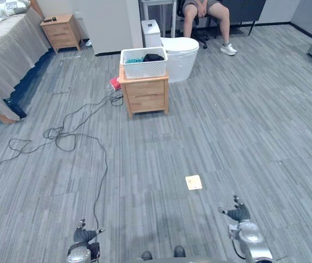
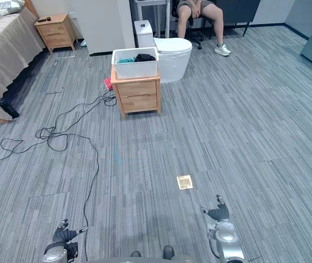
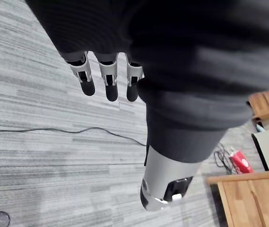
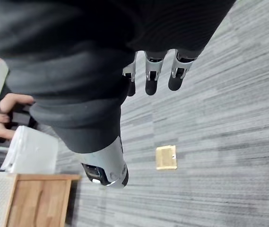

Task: Pick up the laundry basket with both hands and put the clothes into the washing machine.

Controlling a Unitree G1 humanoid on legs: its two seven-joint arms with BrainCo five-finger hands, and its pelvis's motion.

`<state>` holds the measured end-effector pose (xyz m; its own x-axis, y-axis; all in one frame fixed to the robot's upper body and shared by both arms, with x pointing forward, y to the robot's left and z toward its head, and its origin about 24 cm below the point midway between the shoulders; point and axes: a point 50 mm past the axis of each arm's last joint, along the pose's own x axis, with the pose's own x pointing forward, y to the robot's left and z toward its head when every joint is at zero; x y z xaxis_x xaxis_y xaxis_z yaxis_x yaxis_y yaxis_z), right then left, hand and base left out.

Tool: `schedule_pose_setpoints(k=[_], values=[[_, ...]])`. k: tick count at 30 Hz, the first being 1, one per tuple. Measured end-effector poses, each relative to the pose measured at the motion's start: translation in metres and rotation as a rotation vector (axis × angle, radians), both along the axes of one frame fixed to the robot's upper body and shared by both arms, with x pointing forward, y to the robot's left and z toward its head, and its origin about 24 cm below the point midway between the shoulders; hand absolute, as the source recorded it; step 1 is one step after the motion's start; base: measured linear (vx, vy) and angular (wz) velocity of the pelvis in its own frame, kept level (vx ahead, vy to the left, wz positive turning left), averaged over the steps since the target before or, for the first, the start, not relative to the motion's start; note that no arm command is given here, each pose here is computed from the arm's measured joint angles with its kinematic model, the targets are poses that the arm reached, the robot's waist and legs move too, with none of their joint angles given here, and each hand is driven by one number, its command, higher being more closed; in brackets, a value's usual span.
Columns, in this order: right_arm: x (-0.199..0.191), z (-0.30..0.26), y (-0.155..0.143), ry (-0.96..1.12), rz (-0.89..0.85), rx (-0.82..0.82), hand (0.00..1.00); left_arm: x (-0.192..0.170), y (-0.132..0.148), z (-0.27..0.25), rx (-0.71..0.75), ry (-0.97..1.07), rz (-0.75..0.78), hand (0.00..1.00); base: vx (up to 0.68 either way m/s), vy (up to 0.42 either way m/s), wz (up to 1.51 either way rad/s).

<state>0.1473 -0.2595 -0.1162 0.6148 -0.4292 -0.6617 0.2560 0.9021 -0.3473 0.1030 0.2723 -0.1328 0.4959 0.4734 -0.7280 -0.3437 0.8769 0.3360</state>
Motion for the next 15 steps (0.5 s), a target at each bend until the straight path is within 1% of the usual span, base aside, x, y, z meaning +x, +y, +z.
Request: schedule_pose_setpoints(k=[10,15], values=[[-0.025,-0.016,-0.011,0.129,-0.119,0.033,0.00,-0.007,0.000,-0.005,-0.018,0.045,-0.002,0.00,0.01,0.004,0.00],[-0.029,-0.017,-0.014,0.125,-0.180,0.055,0.00,-0.011,0.000,-0.006,-0.030,0.058,-0.004,0.00,0.00,0.000,0.00]])
